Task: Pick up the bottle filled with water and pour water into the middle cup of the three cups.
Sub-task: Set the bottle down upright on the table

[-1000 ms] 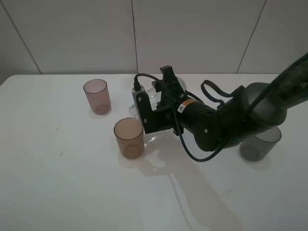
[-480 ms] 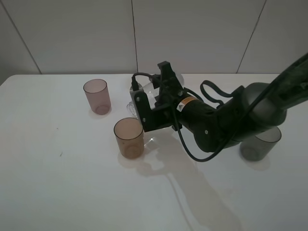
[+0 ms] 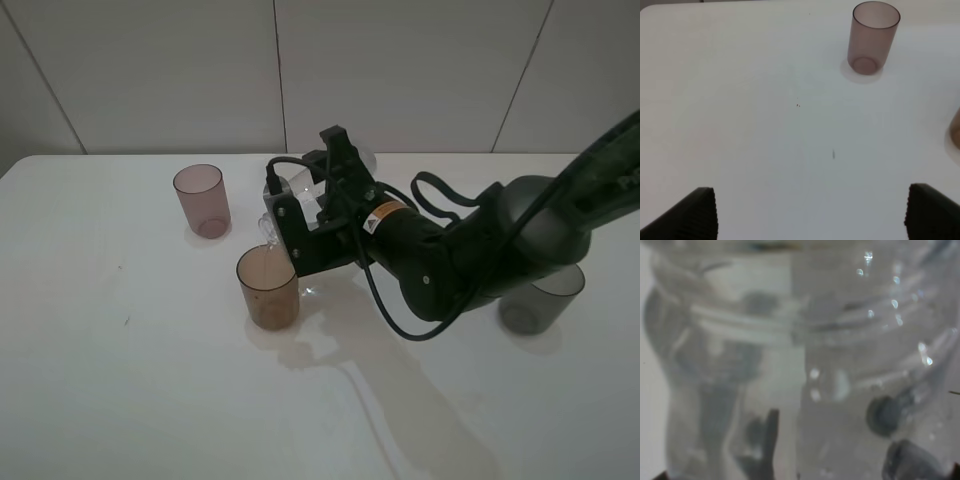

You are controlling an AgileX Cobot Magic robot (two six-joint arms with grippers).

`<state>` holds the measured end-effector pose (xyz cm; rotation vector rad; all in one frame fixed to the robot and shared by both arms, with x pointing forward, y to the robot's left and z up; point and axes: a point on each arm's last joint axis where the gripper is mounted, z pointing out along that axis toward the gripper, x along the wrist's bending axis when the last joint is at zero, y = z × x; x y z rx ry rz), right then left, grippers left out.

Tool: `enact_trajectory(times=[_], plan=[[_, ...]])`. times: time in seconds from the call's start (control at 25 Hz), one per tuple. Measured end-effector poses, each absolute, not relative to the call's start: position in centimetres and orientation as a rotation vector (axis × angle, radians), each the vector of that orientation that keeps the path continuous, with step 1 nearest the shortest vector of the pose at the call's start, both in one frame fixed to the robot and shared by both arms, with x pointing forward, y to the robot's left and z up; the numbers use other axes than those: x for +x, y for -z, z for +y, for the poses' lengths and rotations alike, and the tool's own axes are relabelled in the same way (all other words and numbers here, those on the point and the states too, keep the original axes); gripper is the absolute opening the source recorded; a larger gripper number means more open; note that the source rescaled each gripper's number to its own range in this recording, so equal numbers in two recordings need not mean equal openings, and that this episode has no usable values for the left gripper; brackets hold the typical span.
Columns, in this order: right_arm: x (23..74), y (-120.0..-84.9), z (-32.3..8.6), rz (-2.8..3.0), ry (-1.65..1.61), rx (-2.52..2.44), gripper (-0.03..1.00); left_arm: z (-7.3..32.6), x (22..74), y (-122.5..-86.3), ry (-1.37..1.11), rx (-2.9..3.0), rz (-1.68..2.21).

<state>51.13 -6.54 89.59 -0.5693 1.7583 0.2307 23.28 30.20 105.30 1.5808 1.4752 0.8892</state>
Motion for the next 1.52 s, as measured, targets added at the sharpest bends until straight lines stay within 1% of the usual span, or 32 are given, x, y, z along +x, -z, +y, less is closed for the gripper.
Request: enact_trajectory(times=[0.2,1.52], plan=[[51.16,-89.21,-6.54,1.758,-0.226,-0.572,0.03,30.20,23.28,-105.30,-0.889,1.581,1.475],[51.40,-89.98,-6.55,1.623,-0.107,-0.664,0.03,30.20,23.28,-105.30,-0.889,1.581,1.475]])
